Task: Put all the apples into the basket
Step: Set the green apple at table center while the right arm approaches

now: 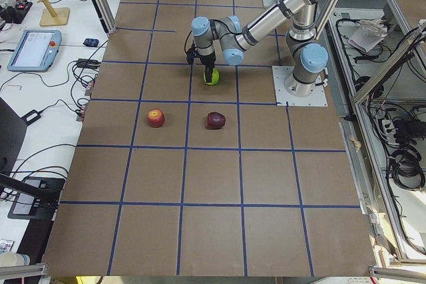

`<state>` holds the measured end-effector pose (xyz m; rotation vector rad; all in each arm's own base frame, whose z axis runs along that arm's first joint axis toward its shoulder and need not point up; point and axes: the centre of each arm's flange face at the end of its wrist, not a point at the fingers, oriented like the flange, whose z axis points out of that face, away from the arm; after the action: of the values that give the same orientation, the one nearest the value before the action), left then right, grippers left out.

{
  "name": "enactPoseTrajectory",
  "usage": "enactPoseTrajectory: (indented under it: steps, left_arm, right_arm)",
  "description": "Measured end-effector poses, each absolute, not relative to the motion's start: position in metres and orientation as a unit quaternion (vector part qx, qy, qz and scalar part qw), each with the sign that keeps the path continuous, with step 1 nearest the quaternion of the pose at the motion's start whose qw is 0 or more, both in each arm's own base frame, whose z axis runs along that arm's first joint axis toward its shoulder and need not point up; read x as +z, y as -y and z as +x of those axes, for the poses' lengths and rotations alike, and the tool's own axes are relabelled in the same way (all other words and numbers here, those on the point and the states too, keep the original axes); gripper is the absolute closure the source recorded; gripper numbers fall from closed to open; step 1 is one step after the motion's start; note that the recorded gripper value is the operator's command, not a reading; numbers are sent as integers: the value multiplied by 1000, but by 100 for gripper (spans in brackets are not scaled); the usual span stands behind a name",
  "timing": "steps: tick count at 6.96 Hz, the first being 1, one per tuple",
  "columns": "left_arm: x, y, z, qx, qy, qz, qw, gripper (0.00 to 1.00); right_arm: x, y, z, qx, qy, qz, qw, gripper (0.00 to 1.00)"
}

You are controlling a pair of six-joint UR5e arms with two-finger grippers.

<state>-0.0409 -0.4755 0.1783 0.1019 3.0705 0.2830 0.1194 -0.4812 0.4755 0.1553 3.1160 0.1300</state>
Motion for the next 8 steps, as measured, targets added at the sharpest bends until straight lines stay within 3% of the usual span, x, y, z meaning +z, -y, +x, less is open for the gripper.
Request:
enactPoseTrajectory:
  steps: [2,4,5,6,8]
  left_arm:
    - [177,480,-26,86,-995,33,27,3]
    - [178,482,-17,78,-996,31,27,76]
    - [179,483,-17,75,-996,28,27,91]
    - [185,484,-19,69,-997,15,28,100]
    - [200,490,-30,51,-997,-51,24,100]
  right_arm:
    - [474,482,120,44,-998,50,10,0]
    - [473,482,120,46,-998,49,10,0]
    - [473,481,120,46,-998,48,9,0]
    - [471,481,120,48,-998,48,9,0]
    - [463,478,120,55,-997,49,9,0]
